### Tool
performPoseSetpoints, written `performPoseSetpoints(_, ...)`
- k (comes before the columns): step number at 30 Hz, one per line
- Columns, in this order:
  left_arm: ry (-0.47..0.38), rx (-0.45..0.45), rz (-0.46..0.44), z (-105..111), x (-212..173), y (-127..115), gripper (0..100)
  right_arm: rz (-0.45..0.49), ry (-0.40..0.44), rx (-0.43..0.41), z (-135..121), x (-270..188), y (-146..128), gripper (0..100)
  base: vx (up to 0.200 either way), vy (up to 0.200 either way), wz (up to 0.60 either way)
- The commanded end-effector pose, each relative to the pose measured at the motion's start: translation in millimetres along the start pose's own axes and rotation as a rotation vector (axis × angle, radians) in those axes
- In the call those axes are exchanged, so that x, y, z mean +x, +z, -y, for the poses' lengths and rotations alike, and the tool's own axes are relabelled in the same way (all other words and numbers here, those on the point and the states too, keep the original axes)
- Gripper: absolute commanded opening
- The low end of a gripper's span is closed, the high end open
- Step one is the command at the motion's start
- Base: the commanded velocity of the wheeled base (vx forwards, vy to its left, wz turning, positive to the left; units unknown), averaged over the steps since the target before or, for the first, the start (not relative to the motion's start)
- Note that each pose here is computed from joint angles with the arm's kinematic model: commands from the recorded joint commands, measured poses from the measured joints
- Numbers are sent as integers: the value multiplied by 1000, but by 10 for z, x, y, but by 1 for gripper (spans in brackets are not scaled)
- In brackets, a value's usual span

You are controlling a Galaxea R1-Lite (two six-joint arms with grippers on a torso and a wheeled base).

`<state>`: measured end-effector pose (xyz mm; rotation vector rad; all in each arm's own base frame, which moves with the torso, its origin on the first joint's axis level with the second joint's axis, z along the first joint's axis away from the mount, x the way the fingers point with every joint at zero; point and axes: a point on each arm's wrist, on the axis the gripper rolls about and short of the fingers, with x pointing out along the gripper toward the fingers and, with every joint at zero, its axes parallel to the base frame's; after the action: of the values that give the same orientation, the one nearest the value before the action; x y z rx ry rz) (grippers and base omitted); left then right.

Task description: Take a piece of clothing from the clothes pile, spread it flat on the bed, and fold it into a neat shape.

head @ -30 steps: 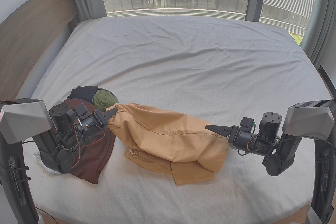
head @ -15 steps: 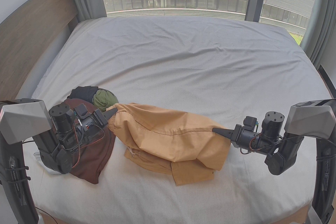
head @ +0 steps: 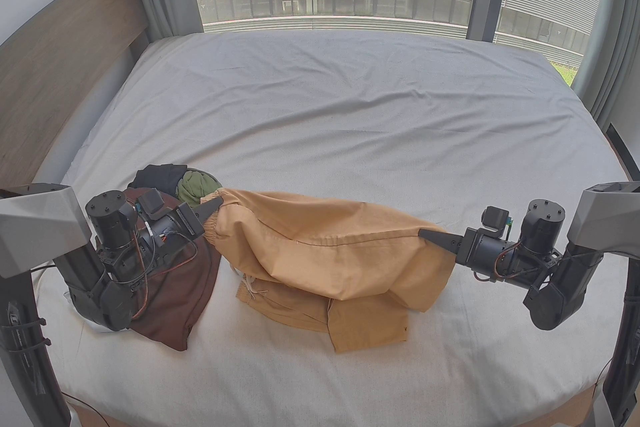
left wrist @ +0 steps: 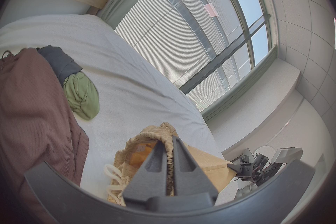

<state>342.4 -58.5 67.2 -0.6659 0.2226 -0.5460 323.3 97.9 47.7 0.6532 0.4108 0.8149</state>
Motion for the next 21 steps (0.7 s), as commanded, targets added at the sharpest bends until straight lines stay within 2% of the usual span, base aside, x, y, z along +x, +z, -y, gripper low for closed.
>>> performPoseSetpoints(1, -22, 16, 26, 98, -36, 91, 0, 29, 3, -39, -56, -65, 94, 0, 0, 0, 0)
performPoseSetpoints(5, -38, 30, 51, 186, -95, 181, 0, 46, -11, -62, -27, -126, 146, 0, 0, 0, 0)
performPoseSetpoints(15, -53, 50, 70, 313, -193, 249, 0, 94, 12, -102, -203, -285, 311, 0, 0, 0, 0)
performPoseSetpoints(21, -49, 92, 76, 374, -291, 269, 0, 110, 14, -127, -237, -319, 360, 0, 0, 0, 0)
